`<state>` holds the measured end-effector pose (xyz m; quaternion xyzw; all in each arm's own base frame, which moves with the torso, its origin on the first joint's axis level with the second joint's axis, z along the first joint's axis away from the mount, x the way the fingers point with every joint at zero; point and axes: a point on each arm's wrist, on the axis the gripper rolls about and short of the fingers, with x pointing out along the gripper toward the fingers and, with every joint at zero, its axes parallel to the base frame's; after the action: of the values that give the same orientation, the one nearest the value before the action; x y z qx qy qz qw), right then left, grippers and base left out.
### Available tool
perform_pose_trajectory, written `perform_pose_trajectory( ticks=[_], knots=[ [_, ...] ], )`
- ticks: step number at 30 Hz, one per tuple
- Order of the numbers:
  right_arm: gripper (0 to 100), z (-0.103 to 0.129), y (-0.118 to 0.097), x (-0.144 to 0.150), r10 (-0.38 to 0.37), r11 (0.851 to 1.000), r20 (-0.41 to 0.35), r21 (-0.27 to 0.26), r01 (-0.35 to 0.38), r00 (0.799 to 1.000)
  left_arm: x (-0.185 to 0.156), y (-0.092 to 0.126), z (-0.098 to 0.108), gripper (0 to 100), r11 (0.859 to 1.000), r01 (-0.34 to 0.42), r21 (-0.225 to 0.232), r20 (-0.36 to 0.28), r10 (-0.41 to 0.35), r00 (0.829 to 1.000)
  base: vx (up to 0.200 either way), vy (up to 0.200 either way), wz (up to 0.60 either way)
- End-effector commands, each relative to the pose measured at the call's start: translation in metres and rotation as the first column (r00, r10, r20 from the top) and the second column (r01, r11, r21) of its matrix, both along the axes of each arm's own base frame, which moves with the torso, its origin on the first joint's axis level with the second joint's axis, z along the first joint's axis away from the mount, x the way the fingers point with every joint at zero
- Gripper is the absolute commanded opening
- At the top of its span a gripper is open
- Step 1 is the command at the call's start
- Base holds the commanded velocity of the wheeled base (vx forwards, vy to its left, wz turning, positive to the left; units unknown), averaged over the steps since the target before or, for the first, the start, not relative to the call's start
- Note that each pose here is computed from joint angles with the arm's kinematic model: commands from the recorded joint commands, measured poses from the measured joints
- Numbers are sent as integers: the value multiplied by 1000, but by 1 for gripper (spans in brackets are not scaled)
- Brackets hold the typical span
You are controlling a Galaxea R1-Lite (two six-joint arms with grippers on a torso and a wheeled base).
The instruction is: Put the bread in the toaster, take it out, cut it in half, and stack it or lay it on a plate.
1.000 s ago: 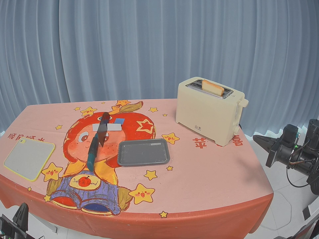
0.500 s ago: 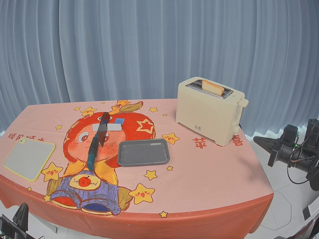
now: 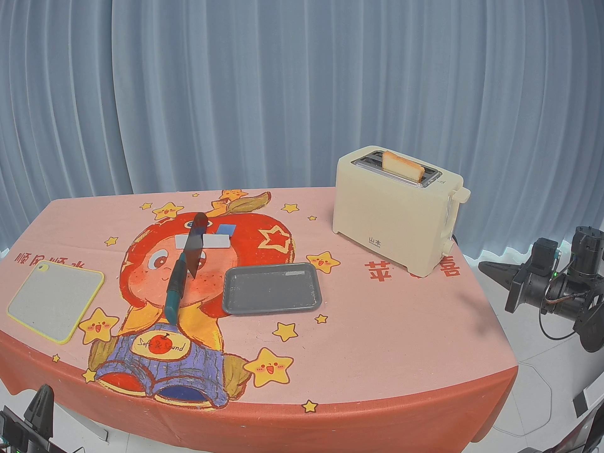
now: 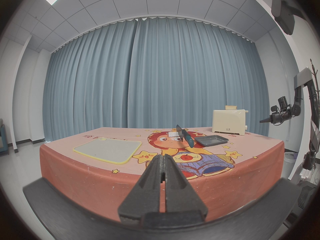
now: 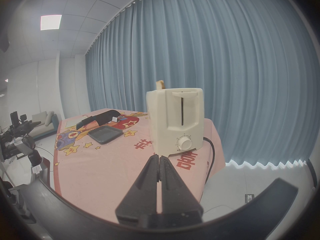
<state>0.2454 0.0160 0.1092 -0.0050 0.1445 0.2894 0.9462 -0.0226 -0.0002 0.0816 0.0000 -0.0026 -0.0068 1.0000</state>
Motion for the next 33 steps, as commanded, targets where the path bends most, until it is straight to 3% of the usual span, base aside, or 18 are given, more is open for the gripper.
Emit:
perform_pose_trajectory(
  ticks=[1, 10, 13, 18, 33],
  knots=[
    [0, -9, -3, 12, -12, 1000, -23, 2, 12, 1000, 1, 0, -5, 0, 1000, 0, 0, -17, 0, 1000, 0, 0, 0],
    [0, -29, 2, 28, -11, 1000, 6, -4, 11, 1000, 1, 0, -5, 0, 1000, 0, 0, -17, 0, 1000, 0, 0, 0],
    [0, -39, 5, 38, -70, 997, 48, -27, 71, 996, 1, 0, -5, 0, 1000, 0, 0, -17, 0, 1000, 0, 0, 0],
    [0, -48, 18, 46, -100, 994, 84, -43, 103, 991, 1, 0, -5, 0, 1000, 0, 0, -17, 0, 1000, 0, 0, 0],
    [0, -59, 25, 54, -151, 985, 62, -71, 155, 987, 1, 0, -5, 0, 1000, 0, 0, -17, 0, 1000, 0, 0, 0]
  ],
)
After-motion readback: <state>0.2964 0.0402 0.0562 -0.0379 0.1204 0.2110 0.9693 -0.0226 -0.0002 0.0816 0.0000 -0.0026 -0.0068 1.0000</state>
